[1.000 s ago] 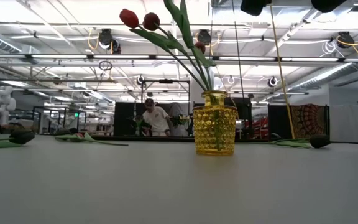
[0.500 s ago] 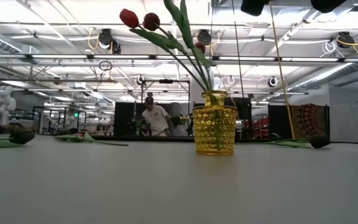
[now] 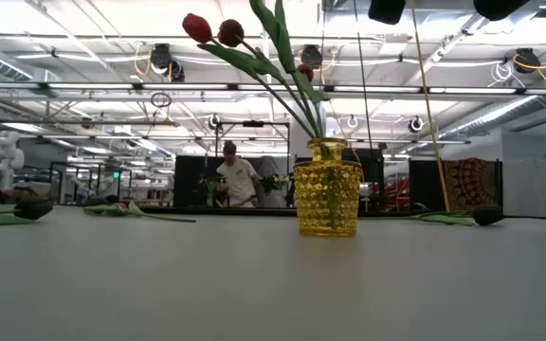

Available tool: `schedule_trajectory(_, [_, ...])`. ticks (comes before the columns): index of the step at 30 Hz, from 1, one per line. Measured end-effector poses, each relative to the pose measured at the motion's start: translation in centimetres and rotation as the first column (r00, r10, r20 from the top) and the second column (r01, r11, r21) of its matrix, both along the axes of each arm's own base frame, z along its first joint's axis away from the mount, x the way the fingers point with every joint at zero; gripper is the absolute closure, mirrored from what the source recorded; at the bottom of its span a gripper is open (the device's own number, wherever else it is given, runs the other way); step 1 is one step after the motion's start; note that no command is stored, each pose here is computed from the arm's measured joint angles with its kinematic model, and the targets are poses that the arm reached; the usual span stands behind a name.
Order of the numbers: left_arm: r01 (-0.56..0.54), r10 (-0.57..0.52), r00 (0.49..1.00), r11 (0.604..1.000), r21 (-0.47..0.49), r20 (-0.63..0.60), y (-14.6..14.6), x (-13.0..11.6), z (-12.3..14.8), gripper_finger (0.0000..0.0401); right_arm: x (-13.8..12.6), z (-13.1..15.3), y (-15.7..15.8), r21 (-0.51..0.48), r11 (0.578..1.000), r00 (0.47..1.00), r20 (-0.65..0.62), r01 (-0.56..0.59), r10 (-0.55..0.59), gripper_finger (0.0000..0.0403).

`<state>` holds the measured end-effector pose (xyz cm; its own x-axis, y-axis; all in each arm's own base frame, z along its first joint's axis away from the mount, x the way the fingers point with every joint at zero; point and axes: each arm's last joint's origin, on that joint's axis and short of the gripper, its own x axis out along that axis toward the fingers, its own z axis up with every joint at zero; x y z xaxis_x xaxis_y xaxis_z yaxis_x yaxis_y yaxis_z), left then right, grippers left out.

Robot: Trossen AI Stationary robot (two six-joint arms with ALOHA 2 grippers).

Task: Sort flowers into vase by color
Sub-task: Put the red flower into the yellow vase

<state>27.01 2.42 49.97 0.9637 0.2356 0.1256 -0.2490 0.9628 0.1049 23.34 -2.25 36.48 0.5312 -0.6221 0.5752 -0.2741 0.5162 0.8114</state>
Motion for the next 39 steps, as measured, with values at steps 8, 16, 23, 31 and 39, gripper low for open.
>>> schedule_trajectory(8, [-0.053, 0.046, 0.991, 0.997, -0.052, -0.128, 0.2, 0.1, -1.4, 0.0324, -0.4, 0.5, 0.1, -0.045, 0.999, 0.999, 0.052, -0.009, 0.012, 0.0402])
schedule_trajectory(16, [-0.135, 0.115, 0.962, 0.988, -0.069, -0.247, 0.3, -0.4, -2.5, 0.0284, -1.0, 0.9, 0.1, -0.067, 0.998, 0.994, 0.105, 0.021, -0.014, 0.0402])
schedule_trajectory(23, [-0.243, 0.193, 0.897, 0.967, -0.077, -0.398, 0.4, -3.3, -3.2, 0.0281, -2.0, 1.6, 0.2, -0.109, 0.993, 0.991, 0.132, 0.041, -0.027, 0.0403])
schedule_trajectory(31, [-0.335, 0.251, 0.864, 0.934, -0.124, -0.437, 0.2, -8.4, -2.5, 0.0281, -4.3, 3.1, 0.4, -0.209, 0.978, 0.998, -0.048, 0.021, -0.032, 0.0403])
schedule_trajectory(39, [-0.372, 0.252, 0.834, 0.913, -0.164, -0.491, 0.0, -11.2, -2.8, 0.028, -7.7, 3.9, 0.6, -0.234, 0.972, 0.955, -0.295, -0.034, -0.037, 0.0402])
